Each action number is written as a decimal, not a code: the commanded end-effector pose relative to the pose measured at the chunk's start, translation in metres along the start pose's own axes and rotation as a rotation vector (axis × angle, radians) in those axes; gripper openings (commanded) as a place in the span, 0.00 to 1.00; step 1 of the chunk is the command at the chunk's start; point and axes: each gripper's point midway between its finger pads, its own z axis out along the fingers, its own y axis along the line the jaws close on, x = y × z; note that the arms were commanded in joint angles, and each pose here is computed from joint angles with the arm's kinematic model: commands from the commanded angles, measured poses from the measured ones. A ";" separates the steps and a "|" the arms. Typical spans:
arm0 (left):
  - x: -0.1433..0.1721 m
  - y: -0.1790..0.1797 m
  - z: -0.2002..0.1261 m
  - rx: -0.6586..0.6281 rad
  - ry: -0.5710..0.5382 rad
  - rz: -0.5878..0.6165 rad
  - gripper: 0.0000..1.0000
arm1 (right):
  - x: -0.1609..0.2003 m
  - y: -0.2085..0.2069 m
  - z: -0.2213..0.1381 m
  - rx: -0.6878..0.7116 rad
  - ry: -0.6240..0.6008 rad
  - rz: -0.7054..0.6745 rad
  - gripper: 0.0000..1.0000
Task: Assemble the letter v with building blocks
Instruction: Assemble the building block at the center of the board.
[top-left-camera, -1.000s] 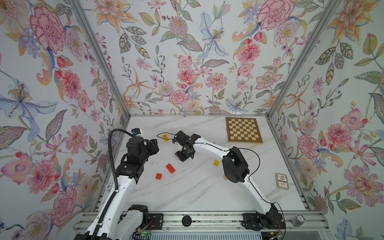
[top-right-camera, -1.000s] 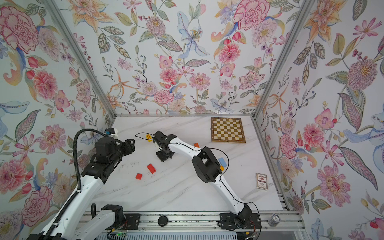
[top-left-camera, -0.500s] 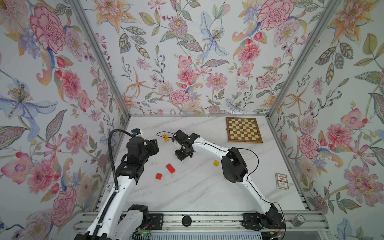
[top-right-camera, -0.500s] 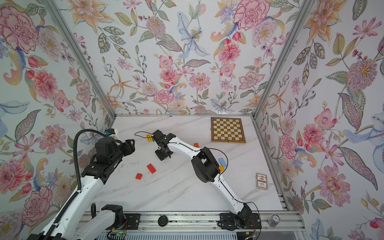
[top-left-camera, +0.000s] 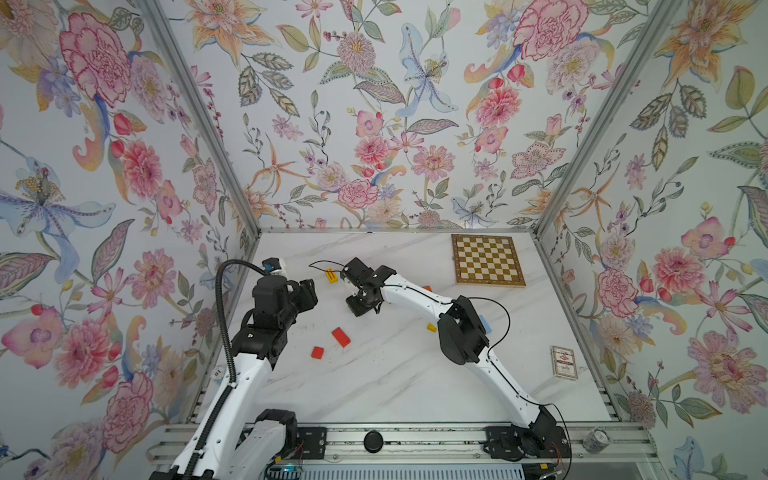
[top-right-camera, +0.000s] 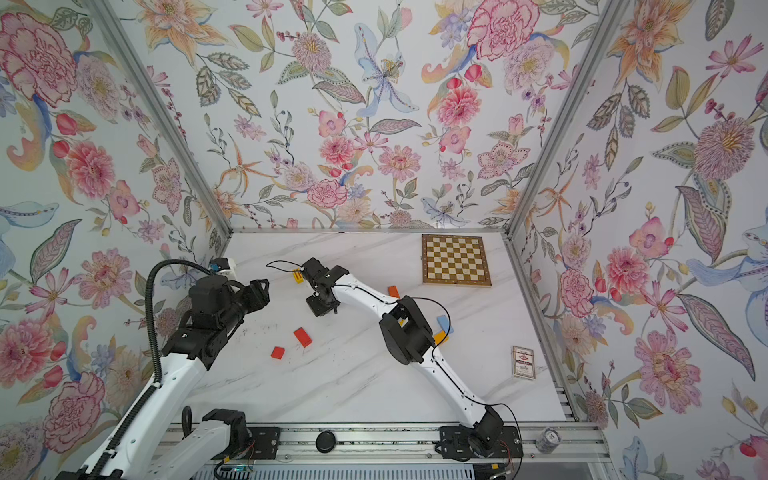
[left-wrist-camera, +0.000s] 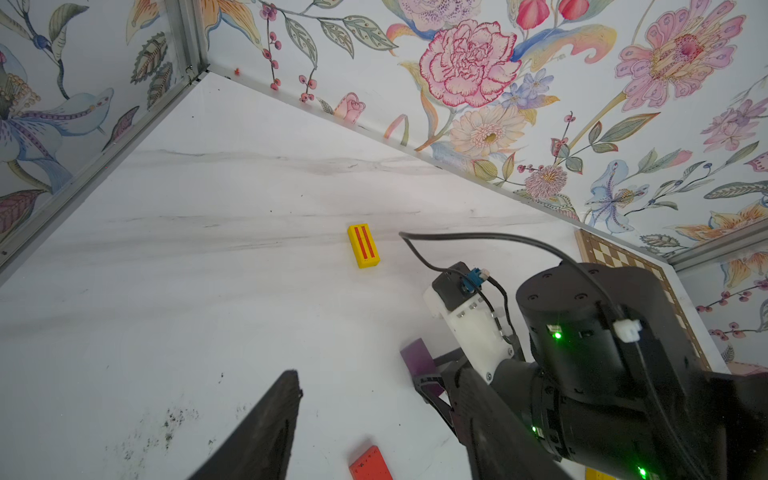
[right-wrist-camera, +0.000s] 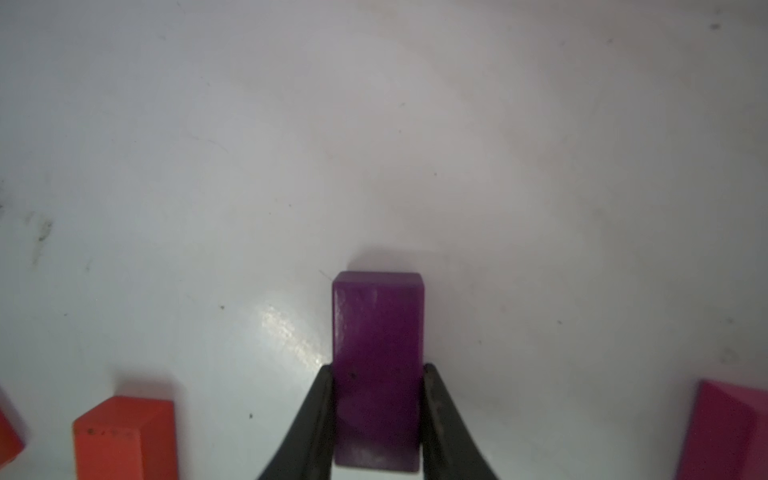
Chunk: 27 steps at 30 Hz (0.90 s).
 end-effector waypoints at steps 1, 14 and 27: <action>0.004 0.008 -0.001 -0.028 0.003 -0.017 0.64 | 0.002 0.002 0.012 0.004 0.017 0.017 0.25; 0.011 0.006 0.003 -0.006 0.016 -0.047 0.63 | -0.034 -0.004 0.027 0.011 -0.122 0.079 0.28; 0.015 0.007 0.005 -0.003 0.024 -0.058 0.63 | -0.052 -0.009 0.039 -0.002 -0.206 0.102 0.34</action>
